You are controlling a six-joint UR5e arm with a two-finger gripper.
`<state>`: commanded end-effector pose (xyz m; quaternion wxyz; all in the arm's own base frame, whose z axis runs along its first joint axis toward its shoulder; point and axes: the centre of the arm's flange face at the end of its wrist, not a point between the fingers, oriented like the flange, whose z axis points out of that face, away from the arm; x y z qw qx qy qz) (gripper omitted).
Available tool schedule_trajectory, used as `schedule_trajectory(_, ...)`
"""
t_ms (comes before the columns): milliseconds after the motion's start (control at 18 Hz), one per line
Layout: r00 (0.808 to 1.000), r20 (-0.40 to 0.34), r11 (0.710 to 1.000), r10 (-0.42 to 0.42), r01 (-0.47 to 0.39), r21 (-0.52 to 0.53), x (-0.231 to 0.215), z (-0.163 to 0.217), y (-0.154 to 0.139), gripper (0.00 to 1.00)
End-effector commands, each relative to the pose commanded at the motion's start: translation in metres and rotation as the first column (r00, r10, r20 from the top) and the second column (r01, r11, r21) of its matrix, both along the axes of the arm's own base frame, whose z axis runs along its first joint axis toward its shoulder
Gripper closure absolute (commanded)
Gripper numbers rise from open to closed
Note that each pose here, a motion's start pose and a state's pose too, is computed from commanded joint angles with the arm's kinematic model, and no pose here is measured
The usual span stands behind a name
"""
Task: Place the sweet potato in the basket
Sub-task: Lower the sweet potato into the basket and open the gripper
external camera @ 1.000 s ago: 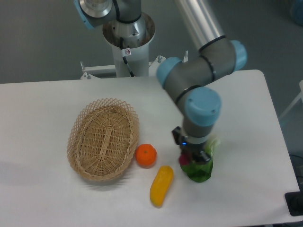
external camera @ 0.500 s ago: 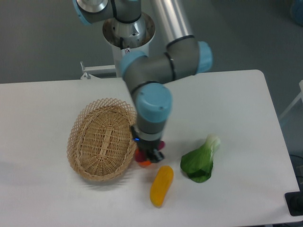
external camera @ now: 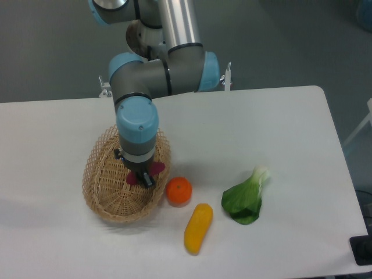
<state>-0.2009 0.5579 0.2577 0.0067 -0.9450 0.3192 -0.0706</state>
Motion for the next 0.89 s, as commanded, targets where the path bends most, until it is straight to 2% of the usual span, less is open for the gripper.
schedule_trajectory(111,1.000,0.008,1.000,0.000,0.000,-0.012,0.002,-0.006,-0.003,0.75)
schedule_trajectory(278,1.000,0.013,1.000,-0.002,0.002,-0.023,0.006,-0.015,-0.007,0.53)
schedule_trajectory(444,1.000,0.014,1.000,-0.002,0.002,-0.024,0.007,-0.019,-0.010,0.19)
schedule_trajectory(500,1.000,0.012,1.000,-0.002,0.002,-0.021,0.007,-0.017,-0.010,0.03)
schedule_trajectory(556,1.000,0.008,1.000,0.001,-0.001,-0.017,0.006,-0.014,-0.009,0.00)
schedule_trajectory(722,1.000,-0.005,1.000,0.005,-0.005,-0.004,0.002,-0.005,-0.010,0.00)
schedule_trajectory(889,0.999,-0.018,0.999,0.051,-0.051,0.016,-0.027,0.002,-0.017,0.00)
